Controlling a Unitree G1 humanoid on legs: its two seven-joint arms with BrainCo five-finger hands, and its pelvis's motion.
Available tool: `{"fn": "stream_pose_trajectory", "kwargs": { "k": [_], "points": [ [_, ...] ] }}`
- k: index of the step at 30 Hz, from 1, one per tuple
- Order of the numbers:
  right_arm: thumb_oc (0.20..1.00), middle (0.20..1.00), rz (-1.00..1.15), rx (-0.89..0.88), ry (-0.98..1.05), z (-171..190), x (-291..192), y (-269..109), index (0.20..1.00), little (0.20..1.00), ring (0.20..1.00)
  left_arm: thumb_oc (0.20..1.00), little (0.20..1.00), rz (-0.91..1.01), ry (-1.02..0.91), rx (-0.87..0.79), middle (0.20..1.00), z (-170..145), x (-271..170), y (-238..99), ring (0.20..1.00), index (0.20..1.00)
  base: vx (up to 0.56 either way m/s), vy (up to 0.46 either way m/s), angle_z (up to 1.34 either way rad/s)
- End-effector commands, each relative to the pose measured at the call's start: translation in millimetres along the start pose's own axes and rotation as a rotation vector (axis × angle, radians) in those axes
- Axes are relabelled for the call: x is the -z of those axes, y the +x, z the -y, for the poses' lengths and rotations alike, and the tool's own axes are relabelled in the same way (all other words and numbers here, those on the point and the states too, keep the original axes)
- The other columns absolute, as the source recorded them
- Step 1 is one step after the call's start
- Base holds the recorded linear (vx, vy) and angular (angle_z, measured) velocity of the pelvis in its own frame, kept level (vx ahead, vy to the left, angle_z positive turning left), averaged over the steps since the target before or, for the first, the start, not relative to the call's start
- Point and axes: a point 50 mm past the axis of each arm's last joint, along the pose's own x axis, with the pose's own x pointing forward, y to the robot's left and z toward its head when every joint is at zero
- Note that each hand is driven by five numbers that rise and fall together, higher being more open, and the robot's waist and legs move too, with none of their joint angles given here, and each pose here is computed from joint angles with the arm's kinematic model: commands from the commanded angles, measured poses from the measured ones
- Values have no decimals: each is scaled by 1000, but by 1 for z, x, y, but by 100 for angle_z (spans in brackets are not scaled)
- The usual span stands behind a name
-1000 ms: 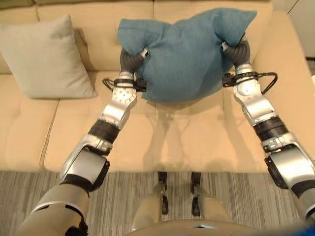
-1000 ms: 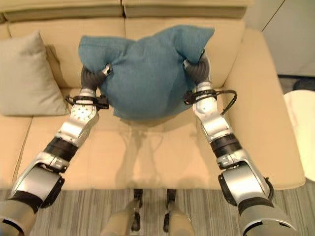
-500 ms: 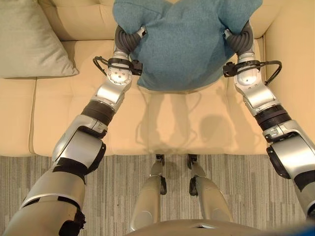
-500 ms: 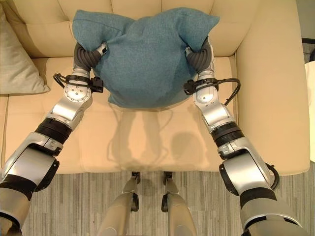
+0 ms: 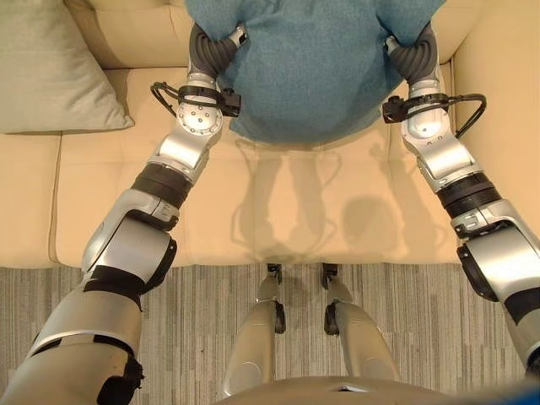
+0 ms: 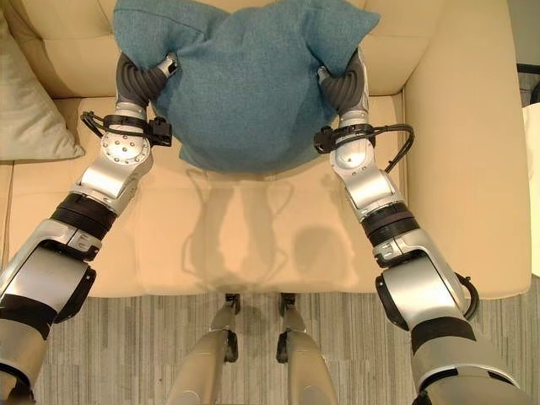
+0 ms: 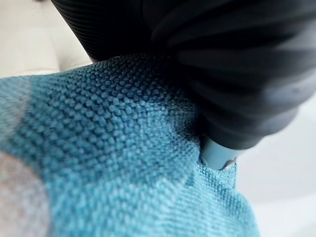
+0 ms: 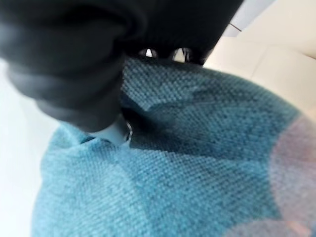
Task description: Pick up all the scattered cushions and arrange them neatly on the sofa.
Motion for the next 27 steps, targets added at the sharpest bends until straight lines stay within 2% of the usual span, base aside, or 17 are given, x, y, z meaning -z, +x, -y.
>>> {"fn": "stream_pose_trajectory", "kwargs": {
  "k": [1,8,13,14,15,16,17,18,23,27],
  "points": [
    [200,200,222,1,47,1,-50,13,200,200,200,200,200,272,-131,13,200,8,-60,13,200,200,0,0,0],
    [200,200,214,-9,42,0,-49,13,200,200,200,200,200,238,-118,23,200,9,-53,13,200,200,-6,-6,2],
    [200,200,185,23,-40,16,-40,21,200,200,200,200,200,105,-19,-7,200,-11,-22,18,200,200,-52,-8,4],
    [200,200,168,27,-84,20,-37,24,200,200,200,250,250,72,15,-18,250,-16,-15,19,250,250,-29,1,7],
    [200,200,164,27,-100,21,-36,26,200,200,200,589,589,60,20,-23,589,-18,-13,20,589,589,-28,-6,4],
    [200,200,128,33,-150,23,-29,28,200,200,200,1000,1000,32,40,-41,1000,-23,-8,22,1000,1000,0,0,0],
    [545,545,128,33,-150,23,-29,28,545,545,545,1000,1000,33,40,-41,1000,-23,-8,22,1000,1000,0,0,0],
    [1000,1000,116,50,-204,26,-27,31,1000,1000,1000,1000,1000,38,67,-55,1000,-29,-11,24,1000,1000,0,0,0],
    [1000,1000,85,110,-306,41,-24,38,1000,1000,1000,1000,1000,6,86,-139,1000,-54,-10,30,1000,1000,0,0,0],
    [1000,1000,-19,212,-403,74,-13,48,1000,1000,1000,1000,1000,-54,111,-276,1000,-99,-9,35,1000,1000,0,-1,1]
  ]
}}
